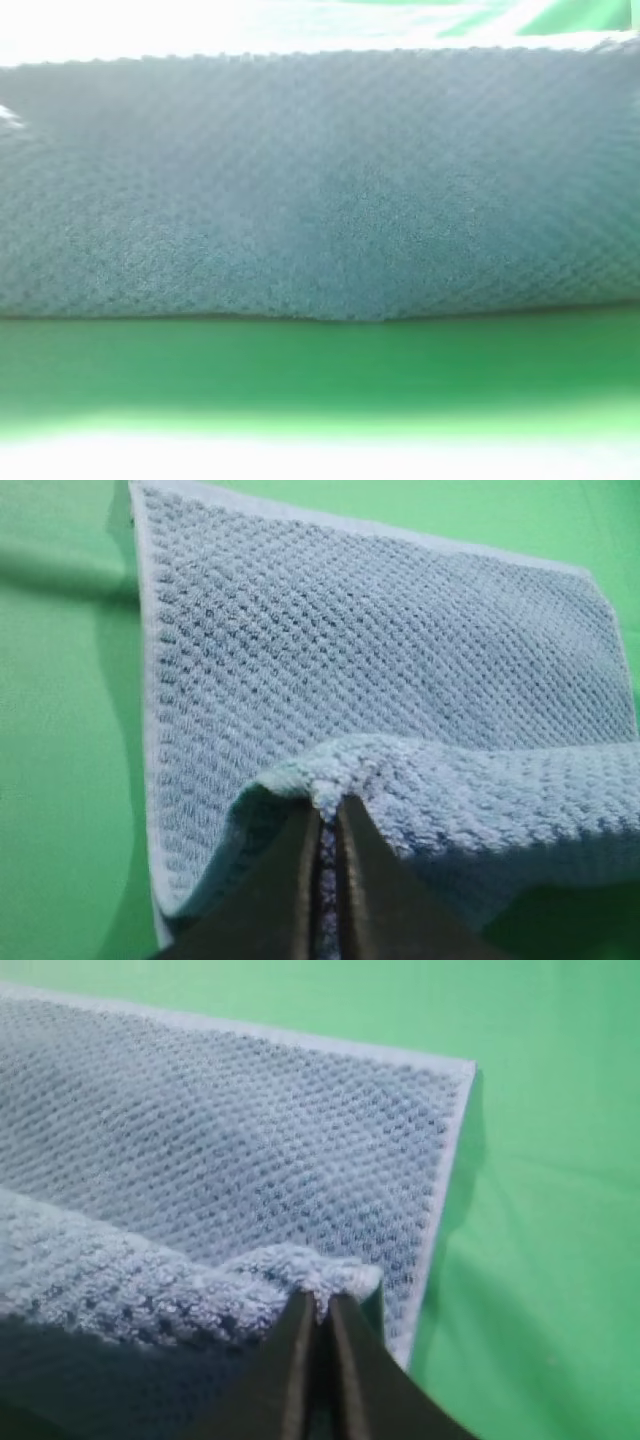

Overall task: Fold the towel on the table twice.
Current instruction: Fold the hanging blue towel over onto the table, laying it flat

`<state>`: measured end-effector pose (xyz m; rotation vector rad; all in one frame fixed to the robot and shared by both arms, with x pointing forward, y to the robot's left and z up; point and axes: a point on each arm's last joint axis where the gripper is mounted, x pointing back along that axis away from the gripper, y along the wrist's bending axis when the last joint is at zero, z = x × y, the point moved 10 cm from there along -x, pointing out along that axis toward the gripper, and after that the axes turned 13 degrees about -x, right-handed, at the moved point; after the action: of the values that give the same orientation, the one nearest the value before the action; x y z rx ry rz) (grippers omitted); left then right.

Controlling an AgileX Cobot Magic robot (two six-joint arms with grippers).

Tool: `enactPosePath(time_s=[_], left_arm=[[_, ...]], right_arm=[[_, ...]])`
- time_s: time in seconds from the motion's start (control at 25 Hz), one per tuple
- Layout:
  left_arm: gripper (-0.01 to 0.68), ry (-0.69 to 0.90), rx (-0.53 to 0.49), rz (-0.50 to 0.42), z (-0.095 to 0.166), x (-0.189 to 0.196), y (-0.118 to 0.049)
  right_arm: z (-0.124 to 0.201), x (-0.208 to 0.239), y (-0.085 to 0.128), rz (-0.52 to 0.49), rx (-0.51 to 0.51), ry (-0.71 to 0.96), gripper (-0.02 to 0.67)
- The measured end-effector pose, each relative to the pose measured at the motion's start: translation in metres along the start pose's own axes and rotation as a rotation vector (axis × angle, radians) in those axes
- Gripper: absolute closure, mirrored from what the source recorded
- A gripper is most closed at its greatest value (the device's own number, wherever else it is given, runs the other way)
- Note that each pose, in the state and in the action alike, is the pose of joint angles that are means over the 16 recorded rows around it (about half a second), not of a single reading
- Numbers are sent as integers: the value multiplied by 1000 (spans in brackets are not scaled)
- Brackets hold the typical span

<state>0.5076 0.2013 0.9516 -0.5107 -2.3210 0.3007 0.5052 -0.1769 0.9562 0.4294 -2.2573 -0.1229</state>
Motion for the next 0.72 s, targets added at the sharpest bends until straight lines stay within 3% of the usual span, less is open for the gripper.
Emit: enactPosePath(time_s=[0.44, 0.72], left_arm=[[673, -19, -27, -46, -46, -51, 23], [673, -5, -18, -93, -57, -79, 41]], right_arm=[[-54, -60, -5, 34, 18, -38, 649], [-73, -90, -21, 69, 8, -53, 649]])
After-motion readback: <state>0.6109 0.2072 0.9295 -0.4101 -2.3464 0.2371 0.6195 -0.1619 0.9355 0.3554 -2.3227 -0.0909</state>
